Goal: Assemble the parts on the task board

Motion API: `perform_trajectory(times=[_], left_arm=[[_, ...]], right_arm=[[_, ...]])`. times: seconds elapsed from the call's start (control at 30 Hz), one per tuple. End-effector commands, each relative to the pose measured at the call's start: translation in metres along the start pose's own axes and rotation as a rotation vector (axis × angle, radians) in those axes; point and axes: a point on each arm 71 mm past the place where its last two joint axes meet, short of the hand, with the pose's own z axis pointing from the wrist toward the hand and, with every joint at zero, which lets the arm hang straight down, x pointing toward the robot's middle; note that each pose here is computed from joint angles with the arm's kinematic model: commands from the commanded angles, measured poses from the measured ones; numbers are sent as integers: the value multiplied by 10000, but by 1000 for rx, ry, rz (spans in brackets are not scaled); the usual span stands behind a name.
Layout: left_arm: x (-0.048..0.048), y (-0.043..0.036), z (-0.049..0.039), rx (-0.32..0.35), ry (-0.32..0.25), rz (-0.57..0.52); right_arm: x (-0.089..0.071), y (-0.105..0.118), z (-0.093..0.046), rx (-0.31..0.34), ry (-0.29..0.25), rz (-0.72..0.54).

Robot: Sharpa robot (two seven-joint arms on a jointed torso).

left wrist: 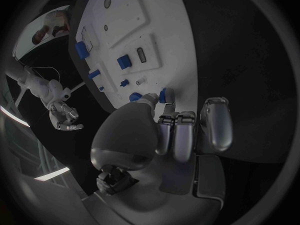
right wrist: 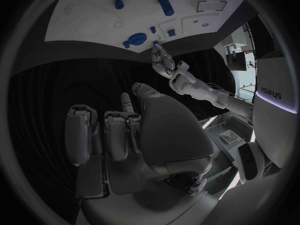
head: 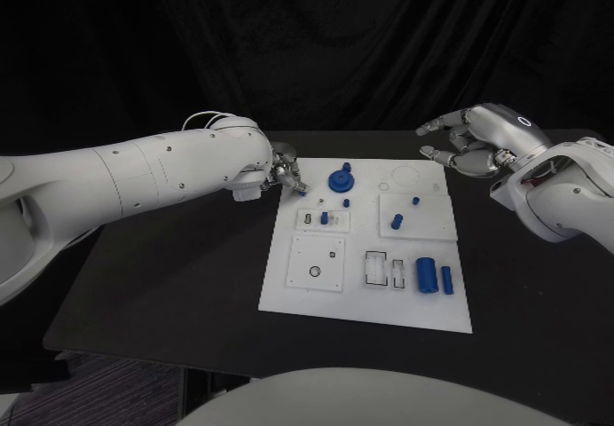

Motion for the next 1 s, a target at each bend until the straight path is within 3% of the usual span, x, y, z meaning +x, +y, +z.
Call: perform_trajectory(times=[0.03, 0.57, 0.77, 1.0], left_arm=[[33, -6, 7, 9, 17, 5], [56, 40, -114, 65, -39, -41], [131, 79, -201, 77, 7, -154], [215, 145, -323, 70, 38, -199]], right_arm=[[1, -10, 0, 19, 8, 0], [-1, -36, -20, 38, 19, 0], [-3, -48, -27, 46, 21, -1], [-5, -59, -35, 55, 24, -1]])
